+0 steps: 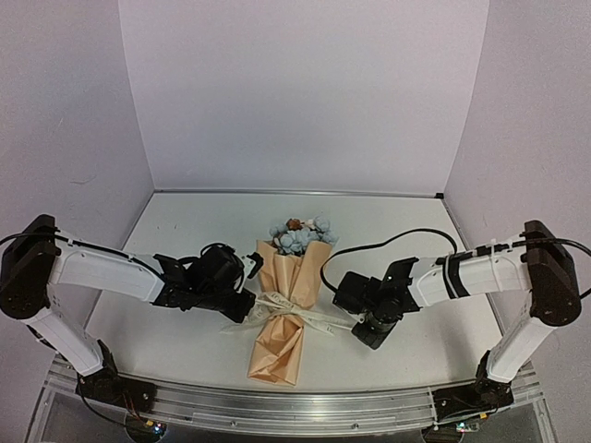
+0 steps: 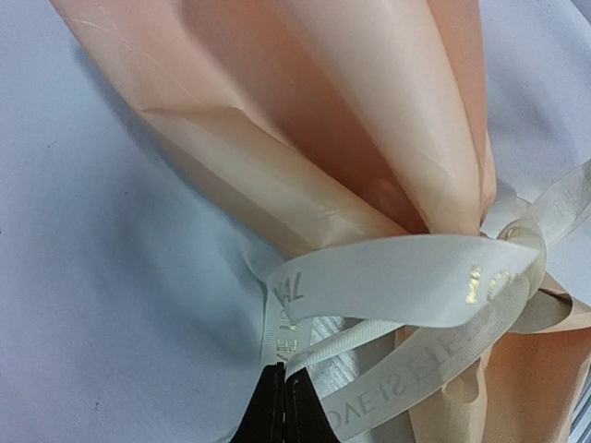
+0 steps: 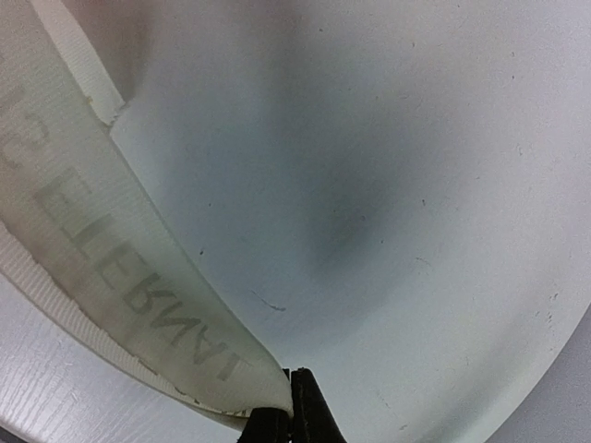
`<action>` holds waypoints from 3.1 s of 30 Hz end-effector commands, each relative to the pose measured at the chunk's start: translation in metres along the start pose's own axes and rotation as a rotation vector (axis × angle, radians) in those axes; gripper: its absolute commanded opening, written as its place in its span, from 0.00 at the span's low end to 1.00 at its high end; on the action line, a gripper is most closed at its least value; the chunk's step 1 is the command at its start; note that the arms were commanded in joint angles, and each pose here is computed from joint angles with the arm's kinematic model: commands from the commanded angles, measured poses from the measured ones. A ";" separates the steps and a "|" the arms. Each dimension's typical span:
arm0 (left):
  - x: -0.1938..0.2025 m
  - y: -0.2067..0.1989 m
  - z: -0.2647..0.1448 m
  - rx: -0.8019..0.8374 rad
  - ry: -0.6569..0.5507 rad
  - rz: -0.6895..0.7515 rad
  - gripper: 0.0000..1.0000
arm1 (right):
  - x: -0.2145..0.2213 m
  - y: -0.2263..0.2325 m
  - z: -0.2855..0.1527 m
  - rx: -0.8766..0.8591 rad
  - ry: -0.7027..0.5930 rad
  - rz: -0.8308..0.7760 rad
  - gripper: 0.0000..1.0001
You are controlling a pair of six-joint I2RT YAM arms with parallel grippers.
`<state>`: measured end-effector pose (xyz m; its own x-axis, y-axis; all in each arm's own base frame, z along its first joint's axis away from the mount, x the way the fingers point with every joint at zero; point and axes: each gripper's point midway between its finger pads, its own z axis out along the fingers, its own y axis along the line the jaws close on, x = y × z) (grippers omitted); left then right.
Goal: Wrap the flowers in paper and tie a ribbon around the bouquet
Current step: Tie the half-tied ribbon around the folded bouquet.
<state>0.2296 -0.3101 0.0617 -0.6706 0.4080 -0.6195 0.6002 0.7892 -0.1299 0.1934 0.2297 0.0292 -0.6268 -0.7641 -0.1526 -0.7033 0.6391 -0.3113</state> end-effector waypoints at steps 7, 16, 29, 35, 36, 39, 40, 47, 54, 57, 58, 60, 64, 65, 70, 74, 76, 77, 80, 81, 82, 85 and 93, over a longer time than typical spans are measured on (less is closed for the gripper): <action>0.001 0.038 -0.017 -0.098 -0.011 -0.093 0.00 | 0.024 -0.030 0.000 0.081 0.045 0.080 0.00; 0.005 0.054 -0.025 -0.144 -0.017 -0.131 0.00 | 0.031 -0.046 -0.002 0.097 0.047 0.149 0.00; 0.016 0.066 -0.026 -0.139 -0.008 -0.186 0.00 | 0.050 -0.060 0.003 0.114 0.081 0.263 0.00; 0.013 0.070 -0.026 -0.117 -0.020 -0.244 0.00 | 0.062 -0.068 0.008 0.113 0.107 0.359 0.00; 0.014 0.073 -0.026 -0.116 -0.021 -0.257 0.00 | 0.064 -0.069 0.009 0.113 0.111 0.375 0.00; 0.012 0.075 -0.027 -0.111 -0.034 -0.272 0.00 | 0.069 -0.072 0.010 0.115 0.118 0.407 0.00; 0.012 0.075 -0.028 -0.108 -0.037 -0.277 0.00 | 0.070 -0.073 0.010 0.115 0.119 0.415 0.00; -0.005 0.055 -0.036 0.009 -0.101 -0.232 0.00 | 0.068 -0.053 0.015 -0.002 0.109 0.463 0.00; -0.024 0.011 -0.042 0.101 -0.160 -0.070 0.03 | 0.053 -0.024 0.008 -0.123 0.044 0.393 0.01; -0.032 0.006 -0.044 0.074 -0.199 -0.027 0.15 | 0.051 -0.011 0.001 -0.188 0.031 0.363 0.24; -0.034 0.010 -0.044 0.049 -0.208 -0.038 0.22 | 0.051 -0.008 -0.001 -0.203 0.022 0.356 0.32; -0.039 0.020 -0.047 -0.006 -0.238 -0.066 0.30 | 0.050 -0.004 -0.008 -0.230 0.000 0.341 0.42; -0.047 0.033 -0.061 -0.061 -0.308 -0.126 0.45 | 0.045 -0.004 -0.030 -0.277 -0.087 0.322 0.59; -0.049 0.036 -0.065 -0.070 -0.322 -0.137 0.47 | 0.042 -0.006 -0.036 -0.280 -0.110 0.307 0.61; -0.055 0.016 -0.072 0.043 -0.349 -0.088 0.43 | 0.015 -0.017 -0.060 -0.270 -0.224 0.179 0.74; -0.053 0.004 -0.071 0.107 -0.345 -0.056 0.41 | -0.018 -0.019 -0.060 -0.307 -0.247 0.112 0.73; -0.053 -0.001 -0.069 0.123 -0.335 -0.043 0.40 | -0.034 -0.012 -0.057 -0.330 -0.283 0.022 0.69; -0.053 -0.003 -0.070 0.133 -0.334 -0.040 0.40 | -0.041 -0.009 -0.053 -0.333 -0.304 -0.015 0.67; -0.053 -0.006 -0.069 0.146 -0.333 -0.042 0.40 | -0.062 -0.006 -0.040 -0.313 -0.351 -0.097 0.64; -0.053 -0.007 -0.069 0.146 -0.329 -0.045 0.40 | -0.066 -0.004 -0.038 -0.315 -0.352 -0.114 0.63; -0.052 -0.007 -0.068 0.147 -0.326 -0.047 0.40 | -0.070 -0.003 -0.037 -0.321 -0.354 -0.127 0.62; -0.051 -0.007 -0.069 0.150 -0.325 -0.054 0.40 | -0.078 0.000 -0.034 -0.330 -0.355 -0.137 0.59; -0.043 -0.012 -0.065 0.172 -0.290 -0.047 0.38 | -0.089 0.004 -0.023 -0.331 -0.336 -0.127 0.47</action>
<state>0.2271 -0.3000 0.1382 -0.5630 0.2098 -0.7994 0.6346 0.7294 -0.2555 0.2281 0.2862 0.0565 -0.4449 -0.7984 -0.4057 -0.8642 0.5016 -0.0394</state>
